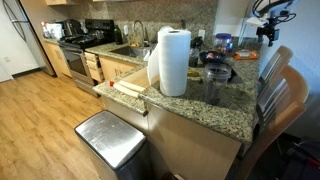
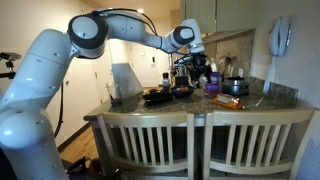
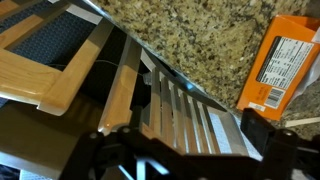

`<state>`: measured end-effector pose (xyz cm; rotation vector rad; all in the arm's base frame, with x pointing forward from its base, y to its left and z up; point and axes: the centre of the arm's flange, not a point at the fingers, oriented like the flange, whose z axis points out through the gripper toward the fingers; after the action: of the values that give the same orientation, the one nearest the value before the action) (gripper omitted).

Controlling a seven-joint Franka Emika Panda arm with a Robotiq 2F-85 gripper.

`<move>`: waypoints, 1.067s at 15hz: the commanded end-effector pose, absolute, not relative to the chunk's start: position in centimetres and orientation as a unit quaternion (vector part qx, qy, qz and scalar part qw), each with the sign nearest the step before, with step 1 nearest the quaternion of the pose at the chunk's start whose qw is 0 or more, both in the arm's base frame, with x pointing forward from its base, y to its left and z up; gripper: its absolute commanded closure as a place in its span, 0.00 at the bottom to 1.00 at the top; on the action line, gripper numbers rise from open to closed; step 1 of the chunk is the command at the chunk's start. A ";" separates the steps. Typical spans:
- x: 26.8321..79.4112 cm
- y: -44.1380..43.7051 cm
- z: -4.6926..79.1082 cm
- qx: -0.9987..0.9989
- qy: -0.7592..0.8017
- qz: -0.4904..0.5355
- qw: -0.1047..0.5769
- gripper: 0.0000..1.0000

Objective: Pick the white bottle and the glass bottle and put them in the bowl

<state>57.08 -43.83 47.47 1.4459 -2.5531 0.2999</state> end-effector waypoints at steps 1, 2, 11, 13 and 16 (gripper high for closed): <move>57.1 -43.8 47.5 0.488 -0.862 0.101 0.096 0.00; 57.1 -43.9 47.8 0.497 -0.859 0.102 0.072 0.00; 66.7 -27.5 49.3 0.702 -0.707 0.085 0.001 0.00; 67.7 -27.1 48.7 0.675 -0.731 0.100 0.007 0.00; 67.6 -27.5 48.6 0.670 -0.735 0.100 0.010 0.00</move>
<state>67.59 -27.55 48.59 2.0926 -2.2959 0.3126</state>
